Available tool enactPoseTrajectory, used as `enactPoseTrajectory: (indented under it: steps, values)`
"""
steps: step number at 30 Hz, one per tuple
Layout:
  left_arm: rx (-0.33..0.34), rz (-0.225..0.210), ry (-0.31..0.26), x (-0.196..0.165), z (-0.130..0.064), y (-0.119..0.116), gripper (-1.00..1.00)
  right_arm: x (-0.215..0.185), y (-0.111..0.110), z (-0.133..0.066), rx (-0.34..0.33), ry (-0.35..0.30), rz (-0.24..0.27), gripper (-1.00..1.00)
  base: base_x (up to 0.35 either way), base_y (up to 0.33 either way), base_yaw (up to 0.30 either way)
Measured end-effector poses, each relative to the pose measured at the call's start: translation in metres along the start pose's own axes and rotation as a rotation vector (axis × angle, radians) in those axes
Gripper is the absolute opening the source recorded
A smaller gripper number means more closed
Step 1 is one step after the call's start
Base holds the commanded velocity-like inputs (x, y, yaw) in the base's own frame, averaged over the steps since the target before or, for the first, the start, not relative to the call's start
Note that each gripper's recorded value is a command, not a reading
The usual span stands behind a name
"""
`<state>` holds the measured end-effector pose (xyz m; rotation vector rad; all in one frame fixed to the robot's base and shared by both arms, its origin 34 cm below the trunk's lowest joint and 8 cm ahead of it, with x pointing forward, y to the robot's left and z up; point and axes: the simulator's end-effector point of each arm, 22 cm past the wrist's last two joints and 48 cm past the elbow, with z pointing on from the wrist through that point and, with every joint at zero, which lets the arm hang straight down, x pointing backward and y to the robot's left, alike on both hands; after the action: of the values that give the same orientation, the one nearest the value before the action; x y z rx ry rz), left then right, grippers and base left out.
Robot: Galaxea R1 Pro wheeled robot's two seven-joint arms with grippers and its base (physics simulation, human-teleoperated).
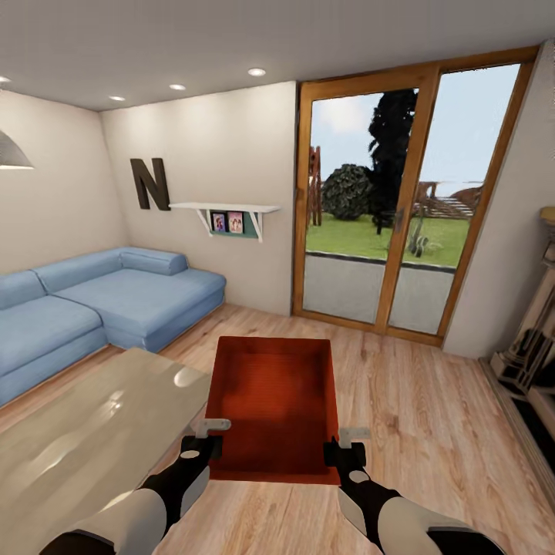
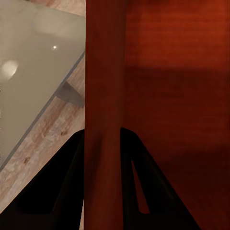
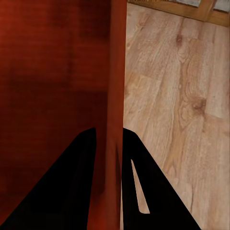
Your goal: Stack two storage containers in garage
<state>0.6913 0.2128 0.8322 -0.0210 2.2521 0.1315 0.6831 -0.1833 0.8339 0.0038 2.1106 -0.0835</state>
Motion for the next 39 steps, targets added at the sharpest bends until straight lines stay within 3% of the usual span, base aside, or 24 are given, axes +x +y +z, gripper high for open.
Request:
enactPoseTrajectory:
  steps: [39]
  values:
    - [-0.001, -0.007, -0.063, -0.034, -0.016, 0.002, -1.00, -0.035, -0.002, -0.011, 0.001, -0.064, 0.003, -1.00, 0.000, 0.000, 0.000]
